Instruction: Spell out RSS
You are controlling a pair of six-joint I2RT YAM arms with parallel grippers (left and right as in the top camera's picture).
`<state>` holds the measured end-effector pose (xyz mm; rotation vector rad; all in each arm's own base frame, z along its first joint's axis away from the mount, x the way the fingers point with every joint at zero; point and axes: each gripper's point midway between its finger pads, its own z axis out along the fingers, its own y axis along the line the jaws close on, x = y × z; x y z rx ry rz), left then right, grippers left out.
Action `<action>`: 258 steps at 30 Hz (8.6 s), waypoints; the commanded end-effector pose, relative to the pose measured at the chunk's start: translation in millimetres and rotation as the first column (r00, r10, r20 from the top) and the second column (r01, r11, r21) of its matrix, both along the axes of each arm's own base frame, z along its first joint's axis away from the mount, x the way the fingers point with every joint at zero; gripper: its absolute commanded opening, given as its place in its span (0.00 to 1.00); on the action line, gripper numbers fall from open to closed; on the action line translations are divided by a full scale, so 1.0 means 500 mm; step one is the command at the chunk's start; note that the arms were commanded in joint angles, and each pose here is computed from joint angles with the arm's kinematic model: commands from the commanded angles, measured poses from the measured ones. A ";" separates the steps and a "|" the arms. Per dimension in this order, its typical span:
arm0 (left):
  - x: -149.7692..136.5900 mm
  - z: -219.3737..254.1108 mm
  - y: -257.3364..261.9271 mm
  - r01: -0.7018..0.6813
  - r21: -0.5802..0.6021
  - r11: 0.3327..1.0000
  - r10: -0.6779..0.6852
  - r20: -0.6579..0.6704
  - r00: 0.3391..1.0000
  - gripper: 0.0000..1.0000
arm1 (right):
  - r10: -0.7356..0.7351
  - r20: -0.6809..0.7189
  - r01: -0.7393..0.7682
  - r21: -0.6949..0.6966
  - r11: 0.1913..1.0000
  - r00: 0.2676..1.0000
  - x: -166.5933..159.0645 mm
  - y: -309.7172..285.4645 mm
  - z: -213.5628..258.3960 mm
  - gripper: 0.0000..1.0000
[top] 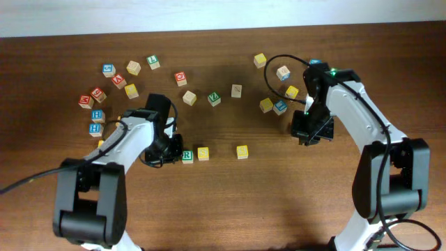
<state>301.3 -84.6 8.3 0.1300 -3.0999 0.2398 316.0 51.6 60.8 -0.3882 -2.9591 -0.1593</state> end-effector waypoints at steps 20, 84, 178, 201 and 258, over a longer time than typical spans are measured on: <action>-0.005 -0.056 -0.088 0.031 -0.054 0.998 -0.032 -0.024 0.999 0.00 | 0.083 -0.002 -0.083 0.083 0.993 0.997 -0.020 0.114 -0.012 0.04; -0.026 -0.084 -0.214 0.161 -0.151 0.975 -0.163 0.001 0.987 0.00 | 0.003 0.109 -0.019 0.148 0.989 0.994 -0.018 0.226 -0.110 0.04; -0.050 -0.016 -0.241 0.205 -0.073 0.976 -0.205 0.012 0.979 0.00 | 0.069 0.156 -0.071 0.008 0.997 0.985 -0.020 0.217 -0.120 0.16; -0.056 -0.009 -0.263 0.198 -0.138 0.971 -0.200 0.001 0.980 0.00 | 0.070 0.156 -0.072 0.008 0.997 0.985 -0.020 0.218 -0.120 0.16; 0.002 0.089 -0.132 0.061 -0.082 0.995 -0.053 0.102 0.993 0.00 | 0.069 0.165 -0.072 0.013 0.997 0.984 -0.016 0.220 -0.120 0.16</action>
